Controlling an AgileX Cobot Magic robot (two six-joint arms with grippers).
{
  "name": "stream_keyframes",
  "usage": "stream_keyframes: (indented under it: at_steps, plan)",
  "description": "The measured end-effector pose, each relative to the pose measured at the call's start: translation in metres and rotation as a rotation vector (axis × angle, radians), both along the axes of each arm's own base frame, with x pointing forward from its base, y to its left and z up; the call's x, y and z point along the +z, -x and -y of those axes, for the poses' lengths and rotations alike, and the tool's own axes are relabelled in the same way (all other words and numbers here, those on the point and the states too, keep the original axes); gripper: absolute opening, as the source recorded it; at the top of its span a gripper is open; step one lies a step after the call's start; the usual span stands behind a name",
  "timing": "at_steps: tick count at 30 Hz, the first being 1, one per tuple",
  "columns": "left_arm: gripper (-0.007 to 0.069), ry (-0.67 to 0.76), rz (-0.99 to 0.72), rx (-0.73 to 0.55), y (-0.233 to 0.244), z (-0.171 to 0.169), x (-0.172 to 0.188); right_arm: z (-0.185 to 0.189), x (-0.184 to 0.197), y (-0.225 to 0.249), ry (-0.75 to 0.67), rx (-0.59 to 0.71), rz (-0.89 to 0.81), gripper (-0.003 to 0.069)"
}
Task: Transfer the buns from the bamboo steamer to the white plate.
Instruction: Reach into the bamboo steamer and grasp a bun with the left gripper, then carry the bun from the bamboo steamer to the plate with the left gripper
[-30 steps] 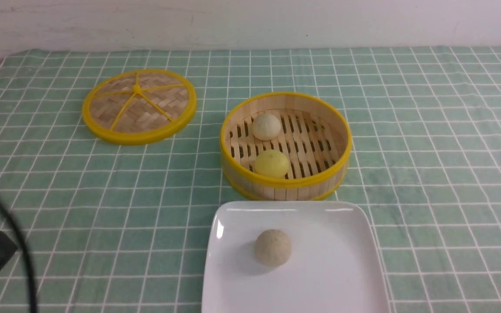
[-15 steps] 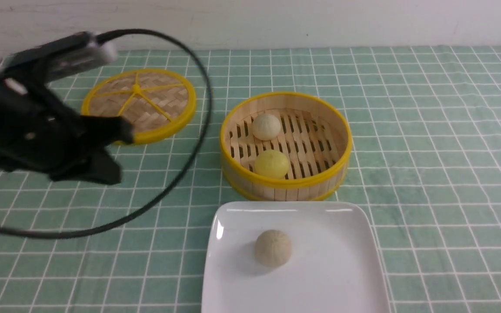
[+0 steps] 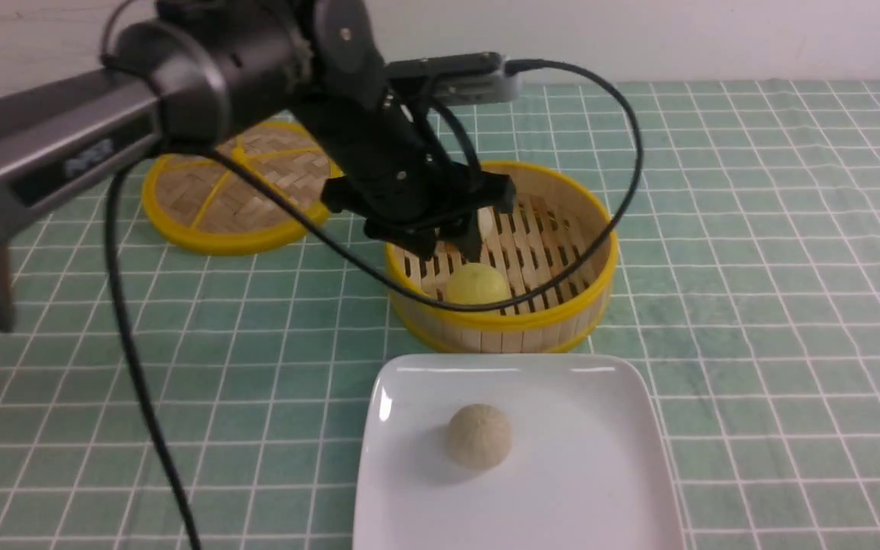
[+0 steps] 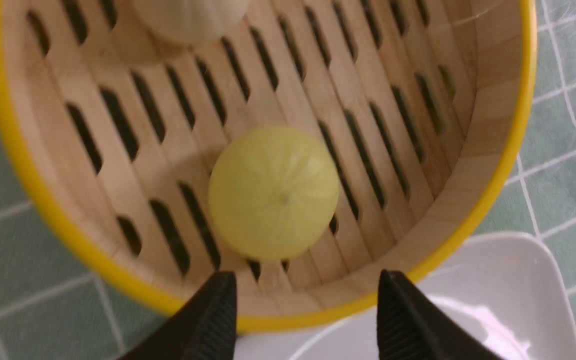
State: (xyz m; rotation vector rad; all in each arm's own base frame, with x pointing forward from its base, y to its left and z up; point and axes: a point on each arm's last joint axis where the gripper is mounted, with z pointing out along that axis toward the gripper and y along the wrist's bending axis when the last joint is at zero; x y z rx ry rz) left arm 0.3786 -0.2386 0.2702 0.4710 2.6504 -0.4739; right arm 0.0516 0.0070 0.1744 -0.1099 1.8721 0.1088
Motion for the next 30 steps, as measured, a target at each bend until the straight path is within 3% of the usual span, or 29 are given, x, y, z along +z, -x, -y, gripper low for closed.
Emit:
stream_keyframes:
  at_steps: [3,7,10,14,17,22,26,30]
  plan:
    - [0.0443,-0.029,0.014,-0.023,-0.012,0.015,-0.015,0.000,0.000,0.000,0.000,0.000,0.000,0.0240]
    - [0.0430,-0.070,0.013,-0.025,-0.023,0.022,-0.041,0.000,0.000,0.000,0.000,0.000,0.000,0.0240]
    - [0.0331,-0.091,0.005,0.002,-0.027,0.022,-0.053,0.000,0.000,0.000,0.000,0.000,0.000,0.0240]
    - [0.0083,-0.116,-0.004,-0.016,-0.026,0.020,-0.054,0.000,0.000,0.000,0.000,0.000,0.000,0.0240]
    - [0.0029,-0.138,-0.005,-0.050,-0.023,0.018,-0.047,0.000,0.000,0.000,0.000,0.000,0.000,0.0240]
    - [0.0022,-0.099,0.072,-0.061,-0.002,0.006,0.018,0.000,0.000,0.000,0.000,0.000,0.000,0.0240]
    - [0.0022,-0.044,0.179,-0.066,0.043,-0.022,0.106,0.000,0.000,0.000,0.000,0.000,0.000,0.0240]
    - [0.0022,-0.039,0.191,-0.072,0.081,-0.045,0.140,0.000,0.000,0.000,0.000,0.000,0.000,0.0240]
